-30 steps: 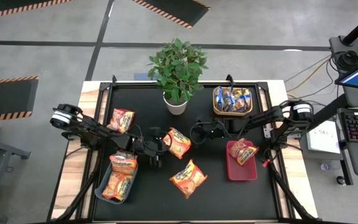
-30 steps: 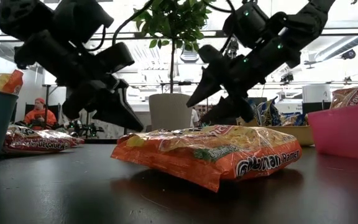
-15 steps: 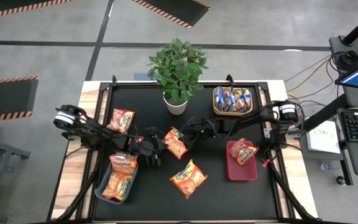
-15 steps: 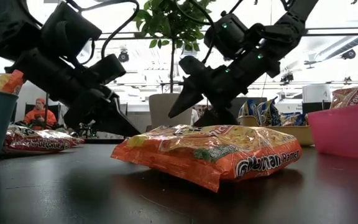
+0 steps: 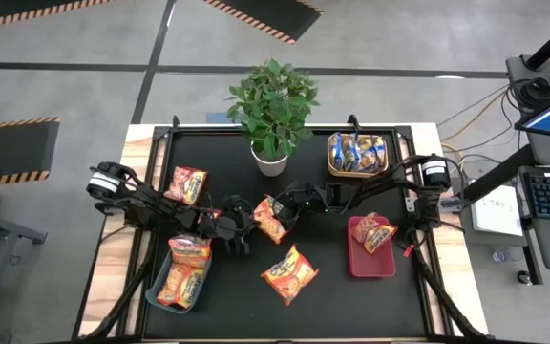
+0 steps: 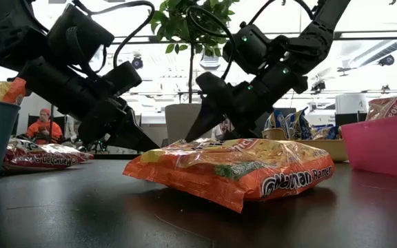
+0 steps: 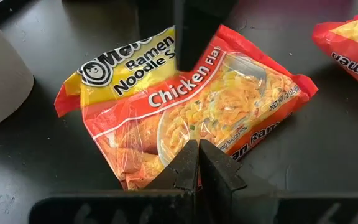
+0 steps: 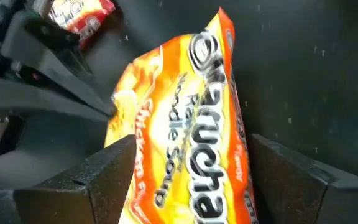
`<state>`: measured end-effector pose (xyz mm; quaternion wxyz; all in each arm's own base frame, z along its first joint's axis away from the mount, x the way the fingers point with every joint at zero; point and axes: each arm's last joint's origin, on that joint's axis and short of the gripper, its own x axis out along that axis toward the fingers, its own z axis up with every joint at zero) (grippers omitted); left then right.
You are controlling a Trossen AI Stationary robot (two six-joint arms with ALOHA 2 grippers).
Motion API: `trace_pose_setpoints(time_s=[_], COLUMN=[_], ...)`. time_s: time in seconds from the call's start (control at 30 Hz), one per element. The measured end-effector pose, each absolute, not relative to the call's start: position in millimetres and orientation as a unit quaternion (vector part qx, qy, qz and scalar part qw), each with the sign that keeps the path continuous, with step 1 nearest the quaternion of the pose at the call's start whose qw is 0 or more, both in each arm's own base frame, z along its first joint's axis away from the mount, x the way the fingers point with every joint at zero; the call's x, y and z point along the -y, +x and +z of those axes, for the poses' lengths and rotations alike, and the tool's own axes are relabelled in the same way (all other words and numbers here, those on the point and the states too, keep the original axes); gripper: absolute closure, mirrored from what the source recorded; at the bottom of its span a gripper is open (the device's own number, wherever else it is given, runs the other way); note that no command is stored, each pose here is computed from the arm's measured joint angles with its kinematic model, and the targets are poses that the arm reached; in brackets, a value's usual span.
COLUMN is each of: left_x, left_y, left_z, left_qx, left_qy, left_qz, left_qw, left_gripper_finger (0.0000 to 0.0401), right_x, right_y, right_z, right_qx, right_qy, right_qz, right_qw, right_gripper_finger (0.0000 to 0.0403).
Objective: Sort Maruchan noodles
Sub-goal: Put the orange noodle pack into the blue bin
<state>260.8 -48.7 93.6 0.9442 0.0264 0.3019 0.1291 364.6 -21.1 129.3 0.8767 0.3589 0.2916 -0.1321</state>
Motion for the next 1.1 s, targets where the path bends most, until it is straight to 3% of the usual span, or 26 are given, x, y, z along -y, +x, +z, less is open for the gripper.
trace_pose_setpoints(time_s=[0.27, 0.77, 1.1], left_x=[49, 51, 56], left_y=[261, 263, 255], left_z=[93, 103, 145], left_qx=[-0.298, -0.27, -0.206], left_qy=[0.021, 0.009, 0.017], left_qz=[0.128, 0.111, 0.089], left_qw=[0.946, 0.956, 0.974], left_gripper_finger=[0.0401, 0.0401, 0.0401], right_x=[20, 19, 13], right_y=[372, 372, 363], right_z=[121, 130, 153], right_qx=[-0.274, -0.265, -0.256], right_qy=[0.368, 0.347, 0.276], right_qz=[-0.092, -0.066, -0.046], right_qw=[0.884, 0.897, 0.925], right_gripper_finger=[0.0124, 0.0266, 0.0272])
